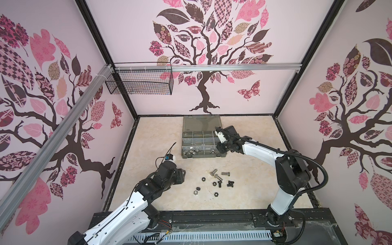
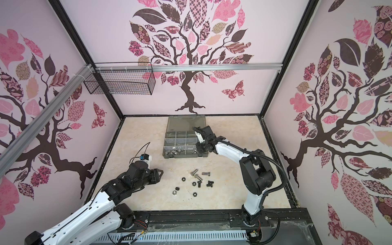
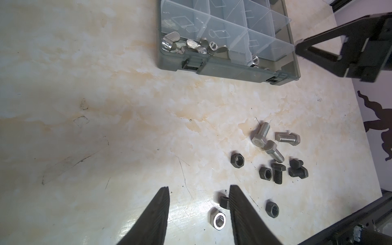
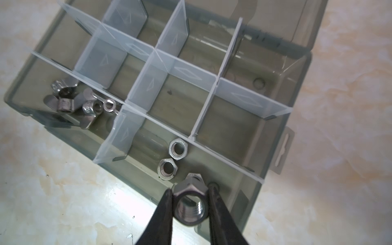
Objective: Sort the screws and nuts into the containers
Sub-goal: 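Carry the hex nut with the right gripper into the hex nut compartment and release, then withdraw the right gripper while the left gripper moves over the nut pile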
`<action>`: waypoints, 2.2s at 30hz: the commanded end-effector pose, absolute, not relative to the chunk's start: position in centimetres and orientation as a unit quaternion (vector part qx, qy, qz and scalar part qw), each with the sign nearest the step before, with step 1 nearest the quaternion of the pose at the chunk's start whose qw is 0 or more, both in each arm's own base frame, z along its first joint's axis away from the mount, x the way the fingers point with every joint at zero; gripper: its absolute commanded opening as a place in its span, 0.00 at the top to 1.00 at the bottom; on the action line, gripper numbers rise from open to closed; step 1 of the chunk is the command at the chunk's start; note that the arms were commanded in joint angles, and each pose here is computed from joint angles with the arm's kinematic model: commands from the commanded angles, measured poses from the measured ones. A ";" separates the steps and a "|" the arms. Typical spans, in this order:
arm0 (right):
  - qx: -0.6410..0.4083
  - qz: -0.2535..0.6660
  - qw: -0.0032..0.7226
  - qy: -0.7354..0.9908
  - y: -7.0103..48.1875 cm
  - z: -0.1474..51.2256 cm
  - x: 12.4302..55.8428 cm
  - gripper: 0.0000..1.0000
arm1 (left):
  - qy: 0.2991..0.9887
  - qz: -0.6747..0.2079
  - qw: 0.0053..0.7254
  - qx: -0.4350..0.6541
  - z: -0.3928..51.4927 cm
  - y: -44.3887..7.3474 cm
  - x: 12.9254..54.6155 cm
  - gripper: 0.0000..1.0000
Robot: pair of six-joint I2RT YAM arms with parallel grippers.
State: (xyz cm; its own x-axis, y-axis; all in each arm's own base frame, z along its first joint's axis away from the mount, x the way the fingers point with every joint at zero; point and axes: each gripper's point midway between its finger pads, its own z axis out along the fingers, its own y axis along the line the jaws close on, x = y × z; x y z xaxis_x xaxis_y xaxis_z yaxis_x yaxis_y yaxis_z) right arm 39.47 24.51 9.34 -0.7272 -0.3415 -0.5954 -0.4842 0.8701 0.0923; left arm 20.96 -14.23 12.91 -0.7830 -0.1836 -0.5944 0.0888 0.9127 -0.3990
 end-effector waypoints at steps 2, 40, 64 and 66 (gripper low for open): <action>-0.227 0.125 0.278 0.925 25.3 8.3 40.1 0.71 | 0.921 -0.211 0.328 -0.026 12.7 -14.1 20.8 0.51; -0.172 0.163 0.341 0.910 19.9 13.3 31.3 0.51 | 0.942 -0.198 0.264 0.066 9.6 -17.5 18.0 0.53; -0.148 0.156 0.331 0.919 18.2 11.2 29.2 0.51 | 0.951 -0.110 0.199 0.210 5.7 -23.0 14.3 0.54; -0.150 0.155 0.333 0.918 18.1 11.2 29.1 0.50 | 0.952 -0.103 0.192 0.213 5.3 -23.0 14.2 0.54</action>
State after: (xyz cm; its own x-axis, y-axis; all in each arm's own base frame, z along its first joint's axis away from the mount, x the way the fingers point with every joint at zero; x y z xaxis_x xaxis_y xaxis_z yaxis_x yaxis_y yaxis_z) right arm 28.85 18.22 9.62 -0.7592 -0.1997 -0.6194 -0.3854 0.9049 0.1805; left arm 13.73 -21.67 4.18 -0.8485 0.3584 -0.3895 0.4264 0.8988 -0.1020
